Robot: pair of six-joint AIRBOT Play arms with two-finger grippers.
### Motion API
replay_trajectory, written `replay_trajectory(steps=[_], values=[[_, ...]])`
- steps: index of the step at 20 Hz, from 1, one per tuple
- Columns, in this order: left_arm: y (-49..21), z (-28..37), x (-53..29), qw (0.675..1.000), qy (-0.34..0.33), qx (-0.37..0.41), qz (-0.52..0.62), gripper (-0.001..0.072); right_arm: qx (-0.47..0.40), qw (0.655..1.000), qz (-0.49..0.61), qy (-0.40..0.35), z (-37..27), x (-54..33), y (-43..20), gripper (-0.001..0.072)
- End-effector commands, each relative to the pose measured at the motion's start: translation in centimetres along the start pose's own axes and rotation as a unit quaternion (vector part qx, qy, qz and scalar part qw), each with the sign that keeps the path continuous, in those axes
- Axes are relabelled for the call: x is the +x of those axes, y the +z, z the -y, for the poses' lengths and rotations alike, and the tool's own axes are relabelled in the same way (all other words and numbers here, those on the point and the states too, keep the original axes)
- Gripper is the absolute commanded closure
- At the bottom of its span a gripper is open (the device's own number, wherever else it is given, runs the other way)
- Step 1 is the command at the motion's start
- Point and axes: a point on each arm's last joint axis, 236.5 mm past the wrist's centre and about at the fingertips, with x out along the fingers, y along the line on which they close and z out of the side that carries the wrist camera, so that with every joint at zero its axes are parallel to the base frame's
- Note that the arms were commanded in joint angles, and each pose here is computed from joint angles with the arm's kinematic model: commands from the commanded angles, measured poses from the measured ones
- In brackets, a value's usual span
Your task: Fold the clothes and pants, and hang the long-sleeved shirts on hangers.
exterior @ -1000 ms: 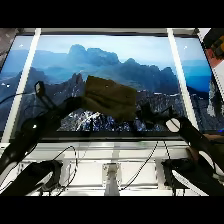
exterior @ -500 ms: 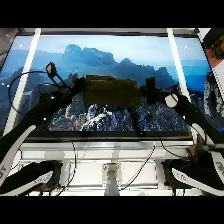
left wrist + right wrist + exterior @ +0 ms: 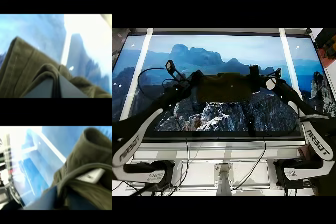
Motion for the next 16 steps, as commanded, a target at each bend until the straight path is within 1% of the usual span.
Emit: replay_trajectory(steps=[1,2,3,6,7,9,11,12,15,16], values=[[2.8,-0.4,3.4,0.999,-0.011,-0.028,0.034,0.0284,0.008,0.997,0.049,0.061,-1.8,2.1,2.6,0.0183],[3.7,-0.5,4.0,0.999,-0.011,-0.031,0.041,0.0037,0.001,0.996,0.059,0.068,-2.0,2.2,3.4,0.0185],[4.7,-0.4,4.3,0.998,-0.013,-0.036,0.050,0.0015,-0.014,0.996,0.059,0.058,-1.8,2.2,4.0,0.0184],[8.1,-0.6,3.9,0.996,-0.013,-0.045,0.075,0.0016,-0.103,0.994,0.035,0.005,-1.3,1.9,5.3,0.0183],[8.6,-1.1,3.6,0.996,0.000,-0.048,0.070,0.0017,-0.137,0.990,0.025,-0.011,-1.3,1.5,6.0,0.0154],[9.0,-2.5,2.2,0.997,0.037,-0.053,0.048,0.0017,-0.212,0.976,-0.007,-0.054,-0.8,-0.2,8.4,0.0152],[10.1,-3.0,0.1,0.997,0.064,-0.027,0.035,0.0020,-0.242,0.962,-0.073,-0.098,1.0,-2.6,10.6,0.0152],[10.8,-2.9,-1.0,0.997,0.071,-0.010,0.033,0.0021,-0.252,0.954,-0.121,-0.103,1.9,-3.7,10.9,0.0152],[12.4,-1.4,-4.6,0.996,0.077,0.032,0.028,0.0022,-0.256,0.925,-0.274,-0.065,3.9,-6.6,9.7,0.0151],[12.5,-0.7,-5.7,0.996,0.076,0.047,0.023,0.0022,-0.252,0.915,-0.310,-0.059,4.8,-6.9,9.2,0.0095]])
